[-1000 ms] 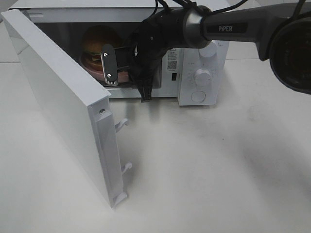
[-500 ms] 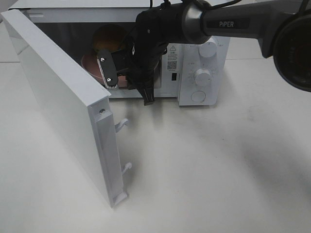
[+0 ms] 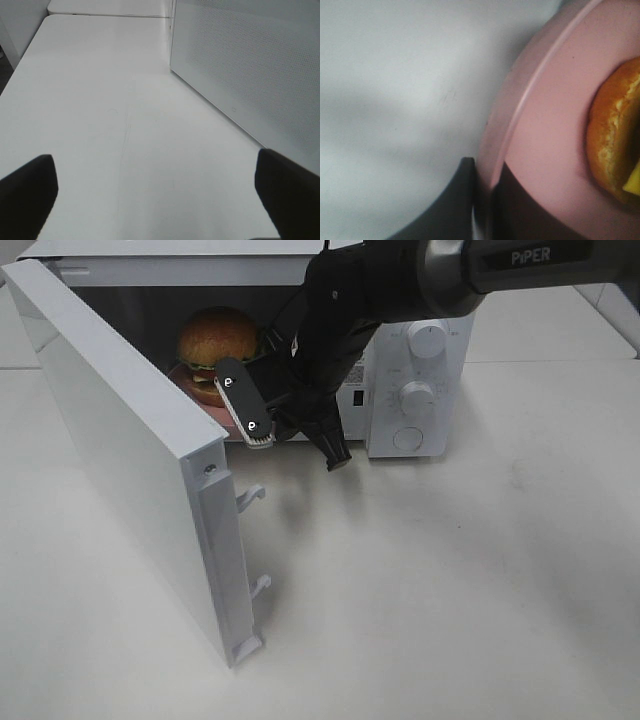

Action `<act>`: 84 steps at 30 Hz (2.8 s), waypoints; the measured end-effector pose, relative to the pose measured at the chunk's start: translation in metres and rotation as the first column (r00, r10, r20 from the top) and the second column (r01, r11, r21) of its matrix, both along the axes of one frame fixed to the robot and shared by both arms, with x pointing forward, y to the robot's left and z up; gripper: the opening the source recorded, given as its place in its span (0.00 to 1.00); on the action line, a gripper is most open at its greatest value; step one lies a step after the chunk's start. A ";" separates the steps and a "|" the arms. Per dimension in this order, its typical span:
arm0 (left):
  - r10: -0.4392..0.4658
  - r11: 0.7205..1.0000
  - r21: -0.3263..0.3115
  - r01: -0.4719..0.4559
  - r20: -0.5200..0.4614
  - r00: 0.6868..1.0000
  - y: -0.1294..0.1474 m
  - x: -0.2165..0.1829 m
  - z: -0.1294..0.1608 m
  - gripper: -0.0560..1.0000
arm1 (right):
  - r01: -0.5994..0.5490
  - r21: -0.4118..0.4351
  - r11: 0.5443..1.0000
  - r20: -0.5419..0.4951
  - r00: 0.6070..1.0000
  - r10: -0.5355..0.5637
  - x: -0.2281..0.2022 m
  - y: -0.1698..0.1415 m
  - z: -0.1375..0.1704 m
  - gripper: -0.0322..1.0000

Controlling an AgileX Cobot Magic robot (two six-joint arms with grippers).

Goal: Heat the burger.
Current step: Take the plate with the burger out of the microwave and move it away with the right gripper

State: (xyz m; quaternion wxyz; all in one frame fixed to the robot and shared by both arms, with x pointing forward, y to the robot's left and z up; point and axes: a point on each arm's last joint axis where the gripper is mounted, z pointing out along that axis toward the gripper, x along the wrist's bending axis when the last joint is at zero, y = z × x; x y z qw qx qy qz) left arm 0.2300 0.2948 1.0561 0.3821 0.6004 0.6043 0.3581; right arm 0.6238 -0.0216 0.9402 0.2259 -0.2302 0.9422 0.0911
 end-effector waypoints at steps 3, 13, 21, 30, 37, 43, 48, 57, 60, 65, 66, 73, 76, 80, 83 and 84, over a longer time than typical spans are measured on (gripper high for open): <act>0.000 1.000 0.000 0.000 0.000 1.000 0.000 0.000 0.000 0.99 | -0.039 -0.016 0.999 0.013 0.999 0.039 -0.008 -0.005 0.002 0.09; 0.000 1.000 0.000 0.000 0.000 1.000 0.000 0.000 0.000 0.99 | -0.076 0.018 0.997 0.036 0.997 0.075 -0.025 -0.013 0.019 0.09; 0.000 1.000 0.000 0.000 0.000 1.000 0.000 0.000 0.000 0.99 | -0.096 0.049 0.994 0.039 0.995 0.095 -0.036 -0.017 0.029 0.09; 0.000 1.000 0.000 0.000 0.000 1.000 0.000 0.000 0.000 0.99 | -0.125 0.040 0.991 0.042 0.991 0.124 -0.058 -0.032 0.034 0.09; 0.000 1.000 0.000 0.000 0.000 1.000 0.000 0.000 0.000 0.99 | -0.134 0.035 0.990 0.051 0.990 0.132 -0.076 -0.046 0.035 0.09; 0.000 1.000 0.000 0.000 0.000 1.000 0.000 0.000 0.000 0.99 | -0.130 0.028 0.991 0.043 0.991 0.129 -0.095 -0.060 0.034 0.09; 0.000 1.000 0.000 0.000 0.000 1.000 0.000 0.000 0.000 0.99 | -0.126 0.031 0.992 0.057 0.991 0.124 -0.112 -0.073 0.034 0.09; 0.000 1.000 0.000 0.000 0.000 1.000 0.000 0.000 0.000 0.99 | -0.121 0.037 0.992 0.072 0.990 0.118 -0.142 -0.095 0.036 0.09; 0.000 1.000 0.000 0.000 0.000 1.000 0.000 0.000 0.000 0.99 | -0.120 0.038 0.992 0.073 0.990 0.117 -0.152 -0.102 0.038 0.09; 0.000 1.000 0.000 0.000 0.000 1.000 0.000 0.000 0.000 0.99 | -0.119 0.041 0.992 0.078 0.990 0.116 -0.170 -0.116 0.040 0.09; 0.000 1.000 0.000 0.000 0.000 1.000 0.000 0.000 0.000 0.99 | -0.117 0.045 0.992 0.081 0.990 0.113 -0.177 -0.120 0.042 0.09; 0.000 1.000 0.000 0.000 0.000 1.000 0.000 0.000 0.000 0.99 | -0.090 0.069 0.994 0.085 0.993 0.084 -0.197 -0.135 0.045 0.09; 0.000 1.000 0.000 0.000 0.000 1.000 0.000 0.000 0.000 0.99 | -0.068 0.091 0.994 0.091 0.994 0.059 -0.210 -0.145 0.047 0.09; 0.000 1.000 0.000 0.000 0.000 1.000 0.000 0.000 0.000 0.99 | -0.048 0.105 0.993 0.082 0.996 0.040 -0.226 -0.156 0.046 0.09; 0.000 1.000 0.000 0.000 0.000 1.000 0.000 0.000 0.000 0.99 | -0.043 0.105 0.993 0.076 0.996 0.035 -0.230 -0.158 0.046 0.09; 0.000 1.000 0.000 0.000 0.000 1.000 0.000 0.000 0.000 0.99 | -0.039 0.105 0.994 0.074 0.997 0.032 -0.236 -0.163 0.048 0.09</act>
